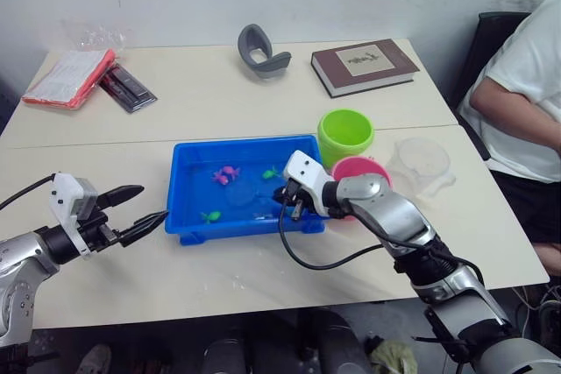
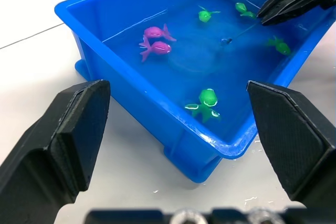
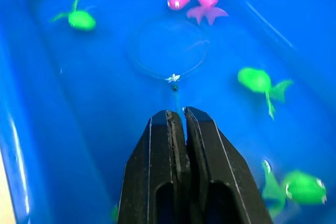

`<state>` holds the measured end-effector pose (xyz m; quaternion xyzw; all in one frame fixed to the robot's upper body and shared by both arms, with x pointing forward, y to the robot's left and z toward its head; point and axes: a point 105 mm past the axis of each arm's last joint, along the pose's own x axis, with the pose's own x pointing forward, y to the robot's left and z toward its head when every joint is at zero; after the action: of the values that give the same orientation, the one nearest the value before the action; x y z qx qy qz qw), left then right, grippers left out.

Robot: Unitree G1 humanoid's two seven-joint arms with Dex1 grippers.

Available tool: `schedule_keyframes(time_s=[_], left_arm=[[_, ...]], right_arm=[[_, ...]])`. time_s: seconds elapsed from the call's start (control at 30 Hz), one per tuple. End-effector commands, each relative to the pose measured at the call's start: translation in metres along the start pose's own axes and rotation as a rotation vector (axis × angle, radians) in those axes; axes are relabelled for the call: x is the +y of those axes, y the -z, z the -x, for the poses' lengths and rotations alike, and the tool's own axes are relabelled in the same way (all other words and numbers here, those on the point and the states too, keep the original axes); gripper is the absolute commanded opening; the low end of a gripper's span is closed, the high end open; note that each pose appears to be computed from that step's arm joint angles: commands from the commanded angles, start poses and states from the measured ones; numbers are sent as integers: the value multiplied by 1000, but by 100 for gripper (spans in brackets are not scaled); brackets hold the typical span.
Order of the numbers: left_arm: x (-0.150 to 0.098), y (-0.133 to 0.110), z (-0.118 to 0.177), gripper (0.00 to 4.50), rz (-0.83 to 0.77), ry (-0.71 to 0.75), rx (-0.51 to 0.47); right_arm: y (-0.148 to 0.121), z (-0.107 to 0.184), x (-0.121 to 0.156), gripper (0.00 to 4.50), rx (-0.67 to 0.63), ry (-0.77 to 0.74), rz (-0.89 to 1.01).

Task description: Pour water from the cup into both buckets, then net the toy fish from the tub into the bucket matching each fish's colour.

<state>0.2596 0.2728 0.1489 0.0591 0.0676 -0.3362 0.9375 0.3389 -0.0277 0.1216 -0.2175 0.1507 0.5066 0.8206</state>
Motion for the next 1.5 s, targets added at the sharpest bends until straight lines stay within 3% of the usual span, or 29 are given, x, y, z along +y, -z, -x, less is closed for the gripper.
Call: schedule_keyframes(time_s=[0.03,0.47,1.23,1.5], left_arm=[[-3,-10,0,446,-31,11,-34],[-2,-11,-2,446,-33,18,-35],[-7,-5,-4,446,-36,41,-28],[-7,-6,-6,446,-50,50,-29]], right_arm=[[-8,6,-2,0,-9,10,-2],[-8,9,-26,0,25,121,-2],[-20,7,-4,0,-86,42,34],[-15,12,-5,0,-57,38,44]])
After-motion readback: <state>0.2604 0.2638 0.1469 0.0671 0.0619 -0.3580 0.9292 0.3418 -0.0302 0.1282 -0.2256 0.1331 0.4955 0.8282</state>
